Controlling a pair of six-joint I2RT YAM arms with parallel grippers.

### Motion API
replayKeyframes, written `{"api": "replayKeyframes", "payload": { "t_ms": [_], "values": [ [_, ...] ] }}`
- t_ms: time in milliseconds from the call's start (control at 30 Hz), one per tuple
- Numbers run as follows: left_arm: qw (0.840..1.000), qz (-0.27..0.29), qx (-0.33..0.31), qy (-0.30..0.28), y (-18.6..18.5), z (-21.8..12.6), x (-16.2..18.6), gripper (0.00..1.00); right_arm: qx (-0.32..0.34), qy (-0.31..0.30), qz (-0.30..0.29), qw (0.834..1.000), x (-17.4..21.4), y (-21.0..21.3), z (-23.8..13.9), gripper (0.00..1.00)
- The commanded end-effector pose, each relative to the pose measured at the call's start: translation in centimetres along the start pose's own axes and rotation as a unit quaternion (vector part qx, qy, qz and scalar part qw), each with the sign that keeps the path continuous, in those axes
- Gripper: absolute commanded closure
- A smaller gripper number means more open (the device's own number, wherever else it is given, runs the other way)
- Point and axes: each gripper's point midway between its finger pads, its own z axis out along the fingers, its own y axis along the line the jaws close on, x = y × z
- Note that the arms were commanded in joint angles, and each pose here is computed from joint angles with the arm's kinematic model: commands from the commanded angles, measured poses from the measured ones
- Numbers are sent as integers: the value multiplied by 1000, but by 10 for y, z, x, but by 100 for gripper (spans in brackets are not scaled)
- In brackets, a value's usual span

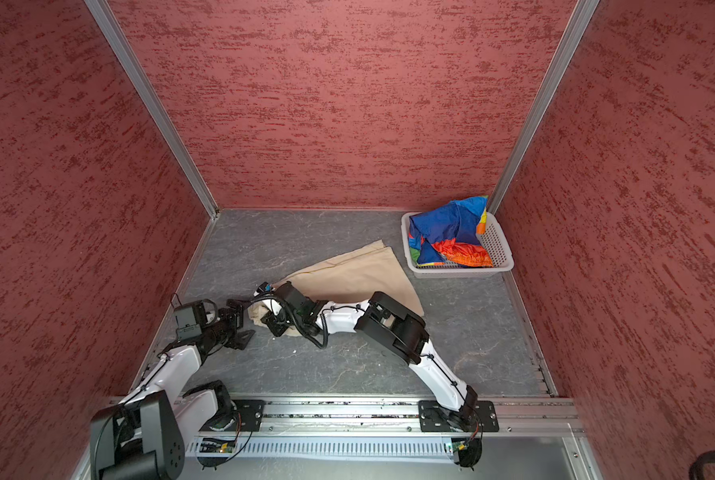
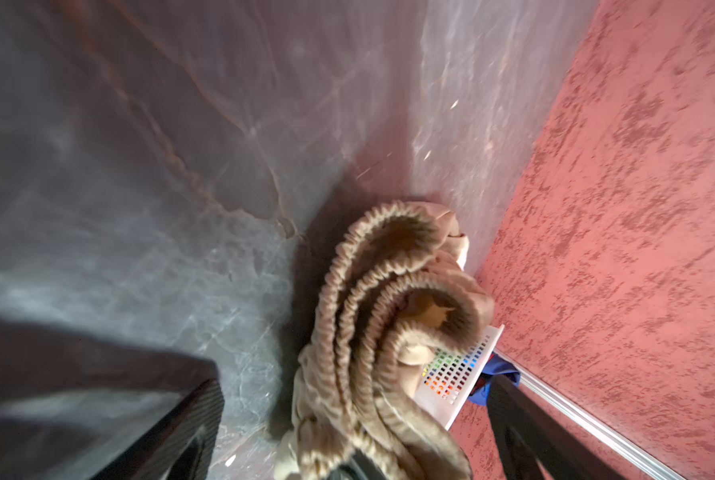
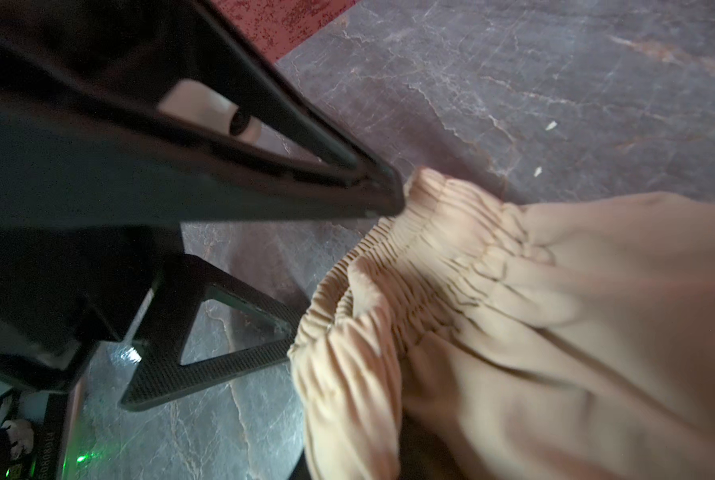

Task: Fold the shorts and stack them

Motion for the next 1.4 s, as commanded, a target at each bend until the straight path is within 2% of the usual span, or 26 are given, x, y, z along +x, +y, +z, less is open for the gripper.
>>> {"api": "replayKeyframes", "payload": {
  "t_ms": [0, 100, 200, 333, 667, 800, 900, 1000, 1100, 1200, 1267, 1300, 1333, 1367],
  "values": [
    [1000, 15, -1, -7, -8, 7, -1, 0, -24, -42, -5, 999, -31, 16, -17, 100],
    [1000, 18, -7, -6, -5, 11, 1, 3, -28, -39, -9, 999, -29, 16, -18, 100],
    [1000, 23, -7, -10, -7, 12, 1, 13, -32, -37, -10, 999, -26, 18, -19, 97],
    [1000, 21, -13, -19, -6, 12, -1, 22, -50, -35, -5, 998, -24, 24, -21, 70],
    [1000, 15, -8, -18, -8, 18, -4, 74, -84, -24, 33, 996, -9, 32, -19, 61],
    [1000, 16, -9, -10, -8, 21, -3, 92, -77, -25, 37, 996, -12, 31, -25, 41],
    [1000, 25, -16, -2, -8, 21, -1, 99, -79, -39, 44, 995, -26, 33, -45, 30],
    [998, 50, -27, 15, -12, 18, 3, 100, -89, -66, 63, 992, -47, 28, -81, 25],
    [995, 85, -39, 40, -22, 11, 6, 100, -84, -99, 96, 987, -62, 5, -124, 23],
    [990, 117, -55, 56, -35, -2, 6, 100, -37, -108, 131, 985, -59, -34, -153, 24],
    [986, 139, -62, 60, -44, -12, 5, 100, 2, -96, 144, 985, -49, -57, -162, 32],
    [985, 150, -66, 59, -49, -17, 3, 100, 20, -85, 151, 985, -41, -66, -164, 47],
    [983, 159, -72, 57, -52, -23, 2, 100, 32, -73, 158, 984, -34, -73, -164, 69],
    [981, 168, -75, 55, -56, -27, 1, 100, 40, -63, 165, 983, -26, -78, -162, 82]
  ]
}}
